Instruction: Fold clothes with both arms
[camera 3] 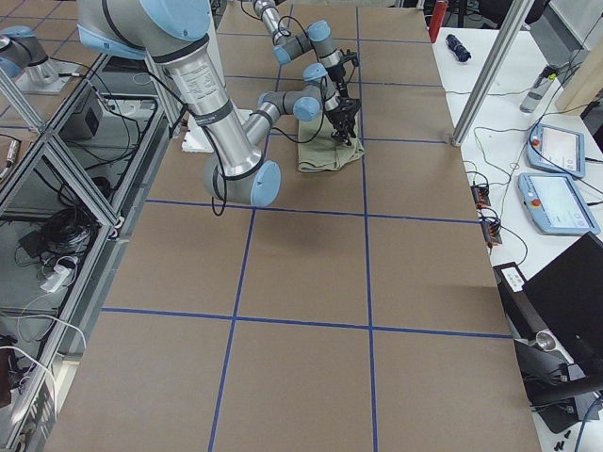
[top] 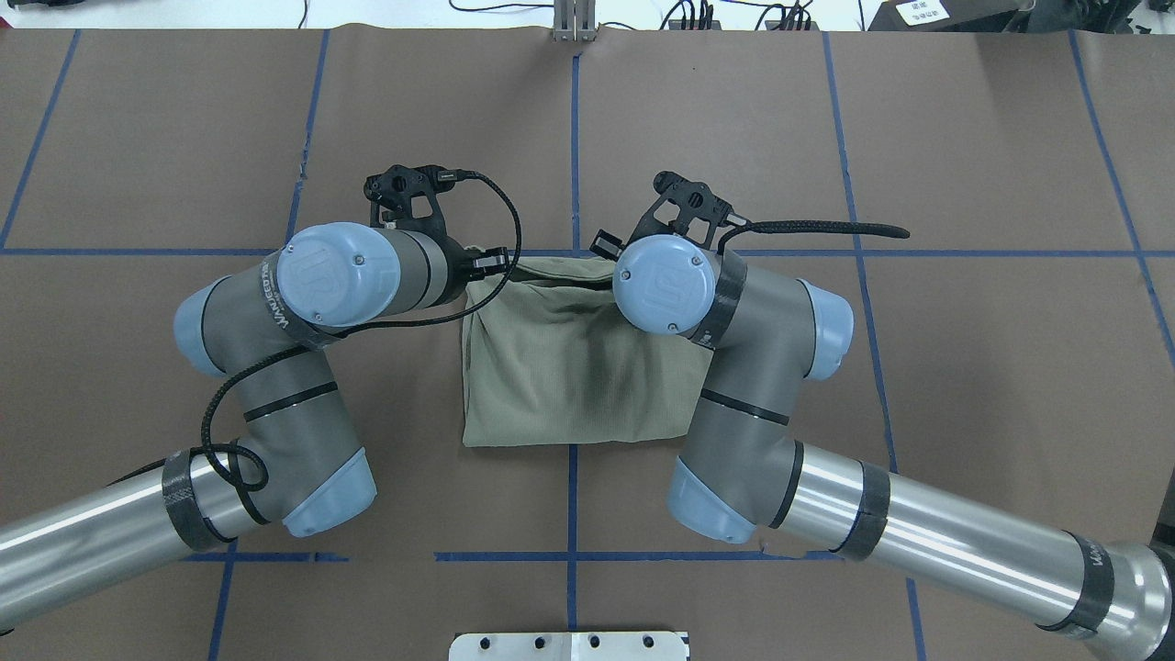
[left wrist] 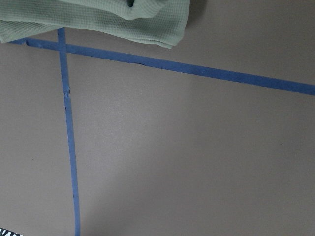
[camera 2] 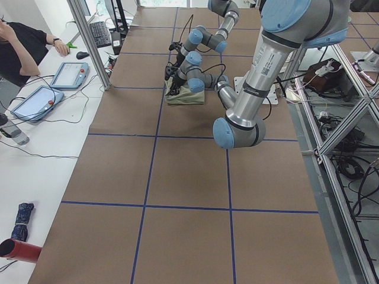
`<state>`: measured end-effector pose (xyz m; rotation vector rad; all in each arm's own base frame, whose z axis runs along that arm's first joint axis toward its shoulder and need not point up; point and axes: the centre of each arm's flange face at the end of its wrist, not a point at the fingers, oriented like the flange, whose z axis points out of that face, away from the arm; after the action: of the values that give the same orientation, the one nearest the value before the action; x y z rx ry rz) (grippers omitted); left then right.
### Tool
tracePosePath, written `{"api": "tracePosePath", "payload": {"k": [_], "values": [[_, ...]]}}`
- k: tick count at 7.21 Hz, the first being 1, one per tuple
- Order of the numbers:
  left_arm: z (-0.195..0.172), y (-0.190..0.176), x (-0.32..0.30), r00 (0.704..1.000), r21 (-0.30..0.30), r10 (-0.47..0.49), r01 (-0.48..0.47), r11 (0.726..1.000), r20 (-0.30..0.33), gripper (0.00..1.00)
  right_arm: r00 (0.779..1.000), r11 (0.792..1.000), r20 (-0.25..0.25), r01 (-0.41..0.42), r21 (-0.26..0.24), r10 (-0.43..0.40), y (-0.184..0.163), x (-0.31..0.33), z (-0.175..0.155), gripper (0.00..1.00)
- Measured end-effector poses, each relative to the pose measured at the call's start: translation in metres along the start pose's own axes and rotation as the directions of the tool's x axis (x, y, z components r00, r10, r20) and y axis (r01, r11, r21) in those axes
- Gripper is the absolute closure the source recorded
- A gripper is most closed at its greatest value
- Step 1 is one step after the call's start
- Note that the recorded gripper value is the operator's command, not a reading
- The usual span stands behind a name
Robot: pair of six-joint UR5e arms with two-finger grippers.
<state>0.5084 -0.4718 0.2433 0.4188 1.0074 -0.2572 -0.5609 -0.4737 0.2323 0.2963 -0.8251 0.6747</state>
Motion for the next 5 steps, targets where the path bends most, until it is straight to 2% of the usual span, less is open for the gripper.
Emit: {"api": "tracePosePath", "payload": {"k": [2,5], "values": [[-0.026,-0.02,-0.017,0.994,-0.046,0.1,-0.102,0.994,-0.043,0.0,0.999,0.999,0.019,0.032,-0.044,-0.031,0.003,-0.005,-0.012,0.0],[-0.033,-0.023,-0.028,0.99,-0.056,0.129,-0.133,0.99,-0.058,0.0,0.994,0.993,0.012,0.108,-0.047,-0.107,0.05,-0.003,-0.014,0.0]]}}
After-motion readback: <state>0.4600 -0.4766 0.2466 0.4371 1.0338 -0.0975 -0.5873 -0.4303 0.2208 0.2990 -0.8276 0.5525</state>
